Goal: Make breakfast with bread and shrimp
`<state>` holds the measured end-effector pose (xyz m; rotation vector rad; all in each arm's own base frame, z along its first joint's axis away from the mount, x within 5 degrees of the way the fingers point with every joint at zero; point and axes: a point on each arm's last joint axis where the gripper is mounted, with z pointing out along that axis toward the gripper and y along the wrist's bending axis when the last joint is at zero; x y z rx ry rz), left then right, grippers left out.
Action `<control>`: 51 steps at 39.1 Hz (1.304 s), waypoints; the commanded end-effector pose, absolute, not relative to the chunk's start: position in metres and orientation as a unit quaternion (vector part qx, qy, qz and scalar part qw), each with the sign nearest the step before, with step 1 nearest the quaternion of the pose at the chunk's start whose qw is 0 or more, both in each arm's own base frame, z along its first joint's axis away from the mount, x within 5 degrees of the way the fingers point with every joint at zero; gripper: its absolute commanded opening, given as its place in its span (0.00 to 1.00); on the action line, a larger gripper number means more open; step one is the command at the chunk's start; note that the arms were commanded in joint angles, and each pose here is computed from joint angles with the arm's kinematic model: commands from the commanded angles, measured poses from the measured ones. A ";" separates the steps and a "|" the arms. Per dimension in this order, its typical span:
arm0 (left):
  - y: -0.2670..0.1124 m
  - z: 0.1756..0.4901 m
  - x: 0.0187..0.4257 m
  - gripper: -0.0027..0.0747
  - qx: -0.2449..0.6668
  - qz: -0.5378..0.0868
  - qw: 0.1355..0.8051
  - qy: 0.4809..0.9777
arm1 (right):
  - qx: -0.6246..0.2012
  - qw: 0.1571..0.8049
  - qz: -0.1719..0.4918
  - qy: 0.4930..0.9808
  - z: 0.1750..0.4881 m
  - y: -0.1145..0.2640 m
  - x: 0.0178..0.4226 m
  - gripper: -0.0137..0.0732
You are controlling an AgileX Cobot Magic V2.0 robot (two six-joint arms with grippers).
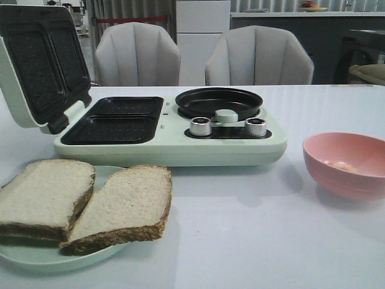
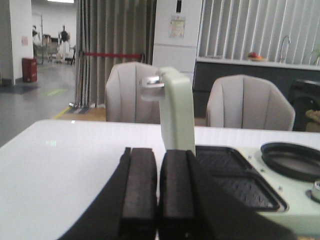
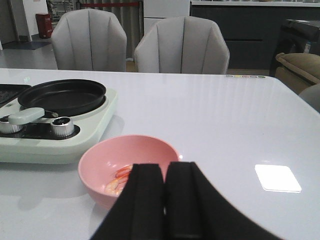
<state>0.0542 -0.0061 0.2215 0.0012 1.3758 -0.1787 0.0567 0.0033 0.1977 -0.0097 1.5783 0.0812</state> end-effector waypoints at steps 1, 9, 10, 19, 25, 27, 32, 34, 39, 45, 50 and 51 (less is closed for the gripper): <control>-0.007 0.234 0.048 0.18 0.003 -0.096 0.831 0.548 | -0.006 0.749 0.032 0.662 0.213 0.003 0.054 0.32; -0.007 0.260 0.042 0.18 0.025 -0.075 0.843 0.532 | -0.006 0.749 0.032 0.662 0.213 0.003 0.054 0.32; -0.007 0.264 0.041 0.18 0.029 -0.069 0.840 0.538 | -0.006 0.749 0.032 0.662 0.213 0.003 0.054 0.32; -0.004 0.311 0.042 0.18 0.015 -0.054 0.791 0.609 | -0.006 0.748 0.032 0.662 0.213 0.003 0.054 0.32; -0.003 0.323 0.056 0.18 0.006 -0.042 0.721 0.692 | -0.006 0.748 0.032 0.662 0.213 0.003 0.054 0.32; -0.003 0.324 0.061 0.18 0.003 -0.043 0.702 0.711 | -0.006 0.748 0.032 0.662 0.213 0.003 0.054 0.32; -0.004 0.322 0.071 0.18 0.002 -0.042 0.679 0.733 | -0.006 0.748 0.032 0.662 0.213 0.003 0.054 0.32; -0.003 0.322 0.073 0.18 0.007 -0.030 0.677 0.735 | -0.006 0.748 0.032 0.662 0.213 0.003 0.054 0.32; -0.003 0.322 0.074 0.18 0.008 -0.028 0.676 0.737 | -0.006 0.748 0.032 0.662 0.213 0.003 0.054 0.32; -0.003 0.321 0.074 0.18 0.008 -0.029 0.674 0.738 | -0.006 0.748 0.032 0.662 0.213 0.003 0.054 0.32; -0.003 0.321 0.076 0.21 0.008 -0.029 0.672 0.740 | -0.006 0.748 0.032 0.662 0.213 0.003 0.054 0.32; -0.004 0.320 0.077 0.24 0.008 -0.029 0.670 0.742 | -0.006 0.748 0.032 0.662 0.213 0.003 0.054 0.32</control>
